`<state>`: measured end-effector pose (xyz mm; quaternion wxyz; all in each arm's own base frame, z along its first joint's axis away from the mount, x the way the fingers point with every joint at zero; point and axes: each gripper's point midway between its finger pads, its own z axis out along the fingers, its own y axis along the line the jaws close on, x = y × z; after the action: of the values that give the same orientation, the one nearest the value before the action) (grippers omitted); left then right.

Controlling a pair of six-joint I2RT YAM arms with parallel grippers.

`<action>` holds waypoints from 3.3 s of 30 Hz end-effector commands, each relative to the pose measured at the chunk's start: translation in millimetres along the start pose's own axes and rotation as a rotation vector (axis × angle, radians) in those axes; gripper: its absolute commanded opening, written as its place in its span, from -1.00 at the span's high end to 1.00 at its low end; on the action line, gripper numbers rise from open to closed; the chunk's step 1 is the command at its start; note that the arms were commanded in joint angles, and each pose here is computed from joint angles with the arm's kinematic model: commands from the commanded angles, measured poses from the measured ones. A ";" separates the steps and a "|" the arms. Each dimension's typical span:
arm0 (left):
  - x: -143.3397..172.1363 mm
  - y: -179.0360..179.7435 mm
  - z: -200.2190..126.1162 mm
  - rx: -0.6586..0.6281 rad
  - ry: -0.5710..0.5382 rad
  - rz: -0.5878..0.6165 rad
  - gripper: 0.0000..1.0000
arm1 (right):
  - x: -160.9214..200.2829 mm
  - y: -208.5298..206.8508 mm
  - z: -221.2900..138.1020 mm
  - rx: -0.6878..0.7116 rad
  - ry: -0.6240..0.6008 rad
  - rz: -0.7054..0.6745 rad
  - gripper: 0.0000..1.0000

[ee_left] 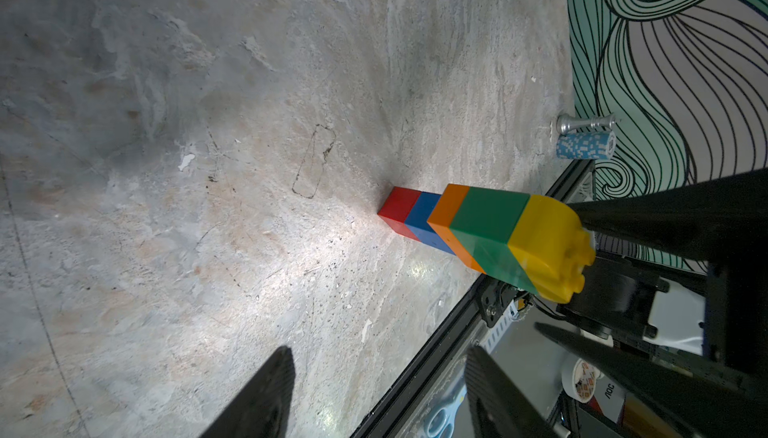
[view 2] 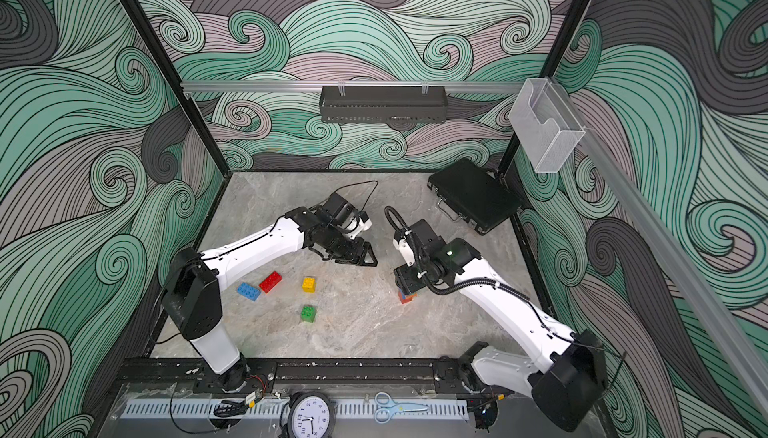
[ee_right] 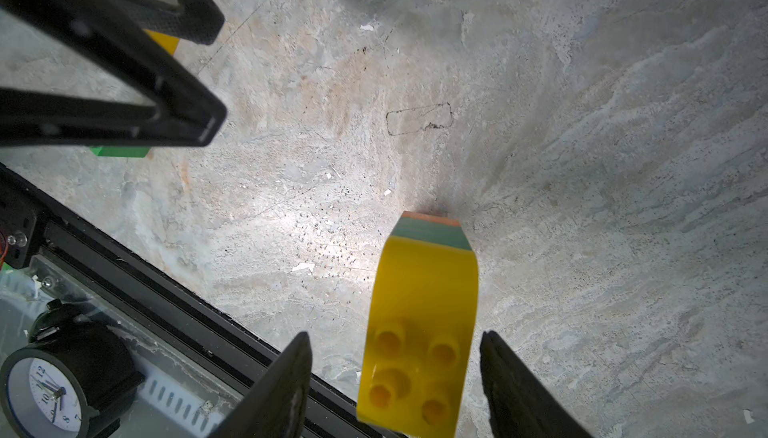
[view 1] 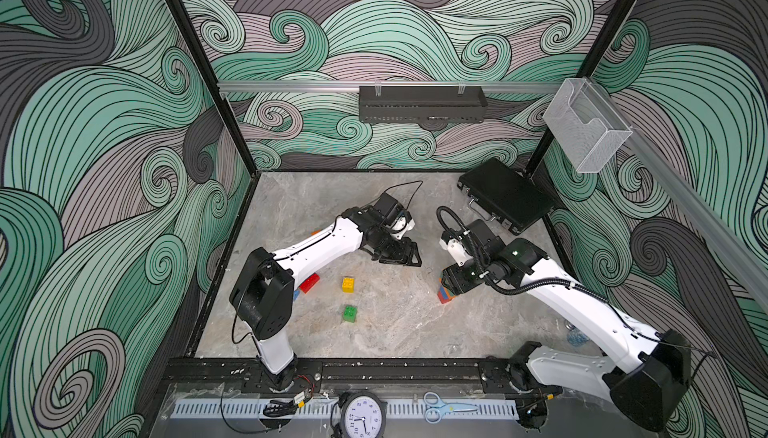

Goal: Assemble an ice cream with lego
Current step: Assemble the lego brick with the lego brick, then adjust the lego brick at the center of the board.

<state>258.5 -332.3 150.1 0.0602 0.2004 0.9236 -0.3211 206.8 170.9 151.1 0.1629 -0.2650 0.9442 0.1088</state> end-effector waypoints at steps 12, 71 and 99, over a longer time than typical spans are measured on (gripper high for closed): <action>3.4 5.0 -21.2 -0.017 -0.044 -0.010 -0.31 | -3.2 -1.2 7.0 0.011 0.074 -0.181 0.14; 25.9 65.1 -78.8 -0.135 -0.182 -0.173 -0.45 | -2.0 28.5 24.6 -0.134 0.081 -1.072 0.27; 25.3 65.3 -82.0 -0.131 -0.185 -0.170 -0.50 | -30.2 17.3 15.6 -0.052 0.056 -1.018 -0.53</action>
<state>265.3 -229.0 166.9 0.1289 0.0820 0.9488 -0.2764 223.0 205.9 135.6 0.1480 -0.7085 0.6890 0.0376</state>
